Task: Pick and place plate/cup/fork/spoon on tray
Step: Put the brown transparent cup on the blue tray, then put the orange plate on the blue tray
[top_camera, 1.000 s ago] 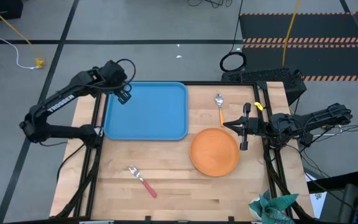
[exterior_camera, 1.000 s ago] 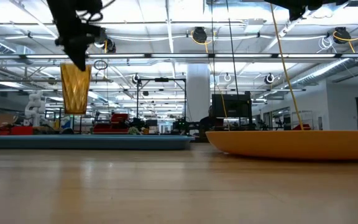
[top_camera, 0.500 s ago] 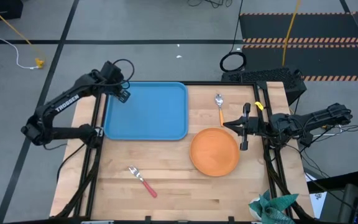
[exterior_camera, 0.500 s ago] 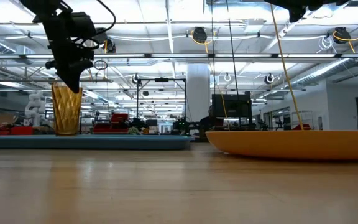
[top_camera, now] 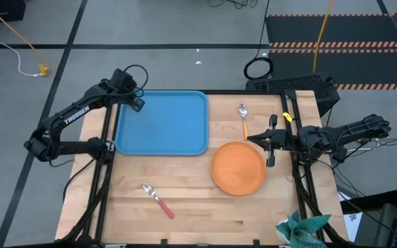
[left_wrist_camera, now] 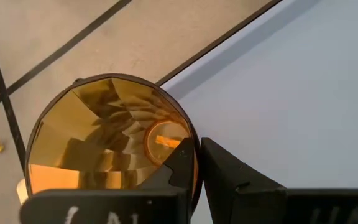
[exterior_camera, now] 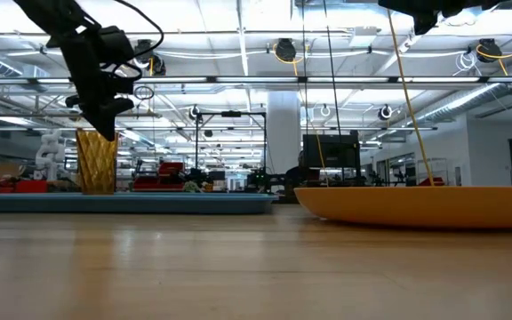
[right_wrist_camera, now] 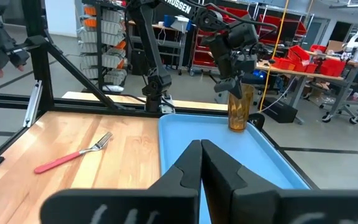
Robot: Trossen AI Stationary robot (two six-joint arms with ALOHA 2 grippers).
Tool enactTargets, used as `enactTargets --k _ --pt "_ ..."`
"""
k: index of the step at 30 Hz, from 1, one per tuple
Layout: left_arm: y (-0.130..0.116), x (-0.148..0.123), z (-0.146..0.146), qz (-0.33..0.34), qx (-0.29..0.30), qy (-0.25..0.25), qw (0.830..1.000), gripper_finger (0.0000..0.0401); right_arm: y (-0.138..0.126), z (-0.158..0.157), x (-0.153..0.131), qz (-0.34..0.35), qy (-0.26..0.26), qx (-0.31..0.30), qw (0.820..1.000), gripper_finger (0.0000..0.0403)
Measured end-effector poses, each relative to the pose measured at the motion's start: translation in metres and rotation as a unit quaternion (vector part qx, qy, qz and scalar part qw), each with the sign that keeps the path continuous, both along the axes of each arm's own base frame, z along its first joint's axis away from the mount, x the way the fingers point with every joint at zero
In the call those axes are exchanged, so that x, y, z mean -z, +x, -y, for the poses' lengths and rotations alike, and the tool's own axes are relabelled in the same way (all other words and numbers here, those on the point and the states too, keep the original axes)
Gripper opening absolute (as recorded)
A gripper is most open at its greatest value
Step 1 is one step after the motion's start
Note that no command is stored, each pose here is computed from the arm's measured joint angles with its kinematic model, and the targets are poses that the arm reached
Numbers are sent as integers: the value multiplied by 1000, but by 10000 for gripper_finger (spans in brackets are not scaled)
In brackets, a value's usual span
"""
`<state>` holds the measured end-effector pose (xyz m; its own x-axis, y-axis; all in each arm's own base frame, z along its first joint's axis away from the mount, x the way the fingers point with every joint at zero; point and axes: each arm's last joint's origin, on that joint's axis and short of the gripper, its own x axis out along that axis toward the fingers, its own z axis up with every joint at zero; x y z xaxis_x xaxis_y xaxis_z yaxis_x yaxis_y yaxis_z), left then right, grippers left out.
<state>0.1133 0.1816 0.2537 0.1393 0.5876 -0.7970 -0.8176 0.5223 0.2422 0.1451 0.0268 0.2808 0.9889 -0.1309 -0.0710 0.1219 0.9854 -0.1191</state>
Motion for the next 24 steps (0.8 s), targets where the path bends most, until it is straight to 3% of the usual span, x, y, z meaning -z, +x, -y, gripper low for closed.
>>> enactTargets --k 6,15,24 --pt "0 0 -1 0 4 5 1000 26 0 0 0 0 0 0 1000 0" --pt "2 -2 -3 8 4 18 1000 86 0 0 0 0 -1 0 1000 0" --pt "1 -3 -3 -11 19 24 999 94 0 0 0 0 -1 0 1000 0"
